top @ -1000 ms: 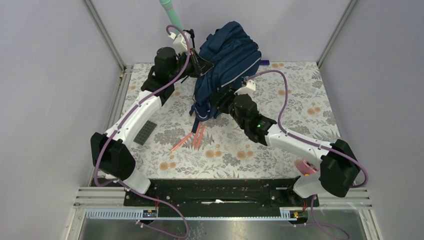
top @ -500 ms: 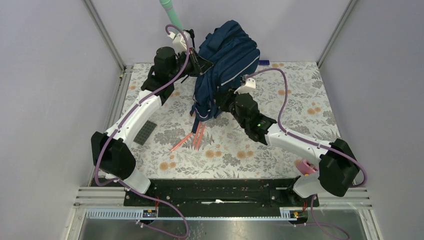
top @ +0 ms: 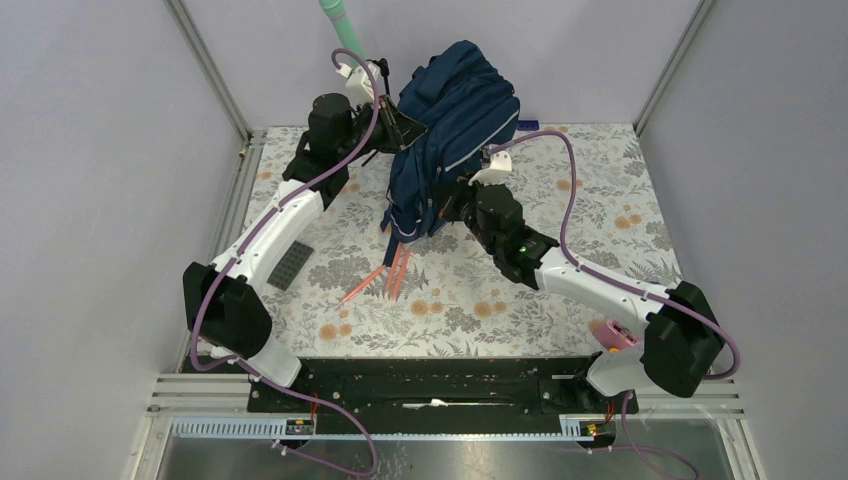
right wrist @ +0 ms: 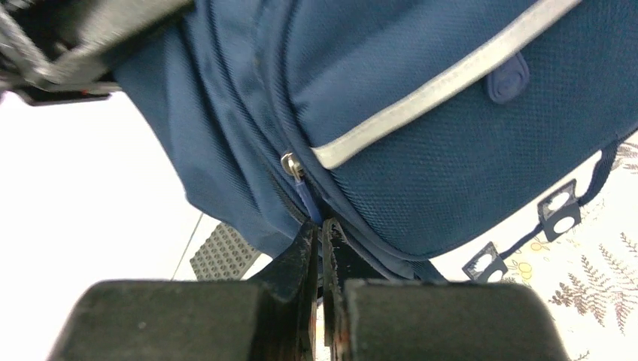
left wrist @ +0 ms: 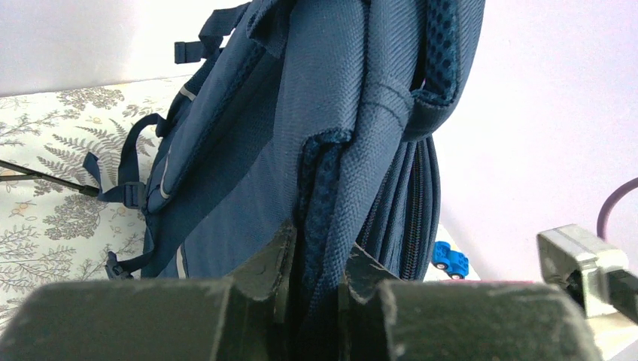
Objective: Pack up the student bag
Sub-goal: Unzip the student bag at the center of the board.
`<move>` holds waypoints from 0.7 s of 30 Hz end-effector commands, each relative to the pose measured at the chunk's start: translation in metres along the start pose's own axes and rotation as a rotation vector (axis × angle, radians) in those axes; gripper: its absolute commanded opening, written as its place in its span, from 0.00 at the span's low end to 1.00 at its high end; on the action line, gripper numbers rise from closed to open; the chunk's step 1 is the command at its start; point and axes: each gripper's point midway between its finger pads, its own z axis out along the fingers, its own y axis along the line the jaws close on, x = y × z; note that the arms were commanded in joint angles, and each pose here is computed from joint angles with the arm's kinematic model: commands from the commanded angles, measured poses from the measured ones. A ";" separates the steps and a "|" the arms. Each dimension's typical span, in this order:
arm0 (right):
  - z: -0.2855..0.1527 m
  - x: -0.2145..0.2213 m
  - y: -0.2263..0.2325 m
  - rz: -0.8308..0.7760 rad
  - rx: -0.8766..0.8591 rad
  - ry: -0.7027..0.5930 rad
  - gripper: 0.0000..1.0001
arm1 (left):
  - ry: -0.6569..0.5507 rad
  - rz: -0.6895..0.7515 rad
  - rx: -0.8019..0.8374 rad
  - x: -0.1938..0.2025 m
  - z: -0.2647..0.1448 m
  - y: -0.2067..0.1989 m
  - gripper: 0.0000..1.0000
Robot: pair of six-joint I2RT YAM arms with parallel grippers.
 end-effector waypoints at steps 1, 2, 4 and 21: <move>-0.017 -0.089 0.040 0.053 -0.104 -0.208 0.00 | -0.163 0.083 0.163 -0.058 -0.011 -0.050 0.00; -0.016 -0.091 0.038 0.049 -0.088 -0.208 0.00 | -0.162 0.082 0.165 -0.057 -0.011 -0.050 0.00; -0.014 -0.090 0.033 0.039 -0.061 -0.209 0.03 | -0.161 0.079 0.169 -0.058 -0.011 -0.051 0.00; -0.027 -0.141 0.028 0.302 -0.060 -0.346 0.00 | -0.152 0.143 0.219 -0.052 -0.011 -0.055 0.00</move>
